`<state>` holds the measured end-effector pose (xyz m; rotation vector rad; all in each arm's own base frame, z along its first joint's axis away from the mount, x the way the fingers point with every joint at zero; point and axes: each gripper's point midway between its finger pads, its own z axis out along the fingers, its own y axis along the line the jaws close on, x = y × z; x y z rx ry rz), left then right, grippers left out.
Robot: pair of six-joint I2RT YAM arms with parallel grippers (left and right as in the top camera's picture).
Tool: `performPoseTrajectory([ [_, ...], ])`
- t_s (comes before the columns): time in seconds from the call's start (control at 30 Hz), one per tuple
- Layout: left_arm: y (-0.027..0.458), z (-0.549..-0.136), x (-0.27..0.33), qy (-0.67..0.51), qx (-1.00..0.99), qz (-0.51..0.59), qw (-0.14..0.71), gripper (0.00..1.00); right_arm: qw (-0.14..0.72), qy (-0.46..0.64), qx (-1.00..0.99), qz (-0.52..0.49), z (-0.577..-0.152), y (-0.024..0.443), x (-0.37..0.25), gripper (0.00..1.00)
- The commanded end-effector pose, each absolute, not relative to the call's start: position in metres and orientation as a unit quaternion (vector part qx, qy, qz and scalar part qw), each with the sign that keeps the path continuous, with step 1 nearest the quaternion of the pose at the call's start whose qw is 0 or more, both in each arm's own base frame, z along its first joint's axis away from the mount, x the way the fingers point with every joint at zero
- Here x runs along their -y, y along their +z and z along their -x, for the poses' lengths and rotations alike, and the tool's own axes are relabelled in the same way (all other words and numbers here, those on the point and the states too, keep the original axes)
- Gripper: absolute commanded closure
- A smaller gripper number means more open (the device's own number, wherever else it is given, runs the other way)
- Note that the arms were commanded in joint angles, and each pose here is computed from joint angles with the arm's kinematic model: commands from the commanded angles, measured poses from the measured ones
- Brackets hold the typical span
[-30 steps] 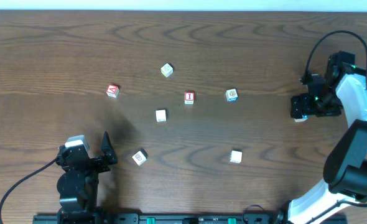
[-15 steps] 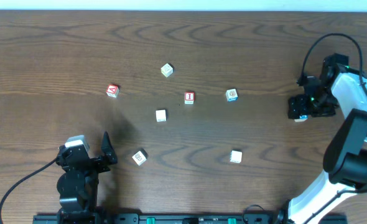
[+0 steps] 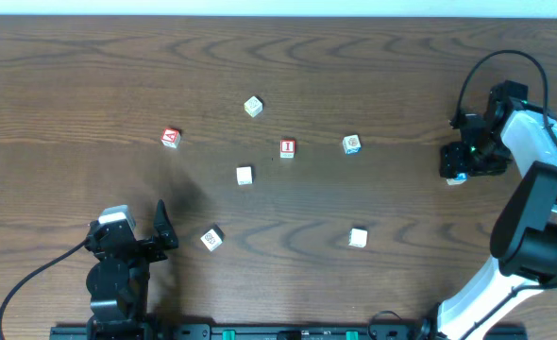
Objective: Spell out Ai2
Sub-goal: 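Lower the right gripper over the blue '2' block and close on it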
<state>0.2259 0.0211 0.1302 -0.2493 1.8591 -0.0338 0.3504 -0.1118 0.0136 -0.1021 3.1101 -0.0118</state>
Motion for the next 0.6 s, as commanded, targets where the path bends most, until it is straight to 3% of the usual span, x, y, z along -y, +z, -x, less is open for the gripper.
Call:
performPoseTrajectory([
  [0.0,0.119,-0.226,-0.02,-0.015,-0.807,0.104,0.582,0.05,0.02,-0.009,-0.999,0.037,-0.355,0.015,0.114,0.32],
  [0.57,0.119,-0.226,-0.02,-0.015,-0.807,0.104,0.582,0.05,-0.002,-0.001,-0.999,0.037,-0.341,0.004,0.11,0.37],
])
